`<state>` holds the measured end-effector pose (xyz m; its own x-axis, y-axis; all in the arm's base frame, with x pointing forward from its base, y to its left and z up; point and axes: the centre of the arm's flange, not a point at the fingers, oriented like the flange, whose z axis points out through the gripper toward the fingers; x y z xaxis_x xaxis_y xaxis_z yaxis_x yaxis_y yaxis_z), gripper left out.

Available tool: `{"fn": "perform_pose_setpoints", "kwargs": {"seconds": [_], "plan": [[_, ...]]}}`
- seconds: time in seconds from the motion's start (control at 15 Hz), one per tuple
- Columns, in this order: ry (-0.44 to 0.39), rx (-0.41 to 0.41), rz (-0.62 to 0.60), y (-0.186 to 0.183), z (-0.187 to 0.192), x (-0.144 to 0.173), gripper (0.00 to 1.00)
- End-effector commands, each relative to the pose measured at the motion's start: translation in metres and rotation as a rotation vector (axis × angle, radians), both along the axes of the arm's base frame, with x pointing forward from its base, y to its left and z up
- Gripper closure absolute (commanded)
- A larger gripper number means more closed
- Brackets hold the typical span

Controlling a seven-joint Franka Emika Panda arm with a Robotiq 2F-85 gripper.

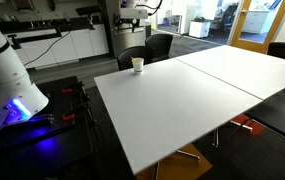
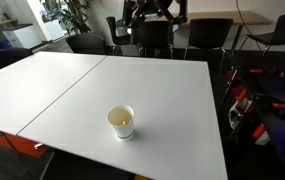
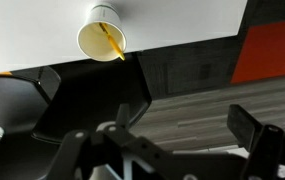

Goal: Remove the yellow pen from the white cup

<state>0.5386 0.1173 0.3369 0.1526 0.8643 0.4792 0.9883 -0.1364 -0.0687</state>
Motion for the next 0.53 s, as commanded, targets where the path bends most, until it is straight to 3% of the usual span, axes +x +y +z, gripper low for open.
{"fn": "perform_pose_setpoints", "kwargs": {"seconds": [0.0,0.2,0.47], "plan": [[-0.048,0.023,0.177,0.015,-0.018,0.031,0.0],[-0.087,0.033,0.271,0.026,-0.03,0.047,0.0],[-0.122,0.002,0.31,0.034,-0.043,0.066,0.0]]}}
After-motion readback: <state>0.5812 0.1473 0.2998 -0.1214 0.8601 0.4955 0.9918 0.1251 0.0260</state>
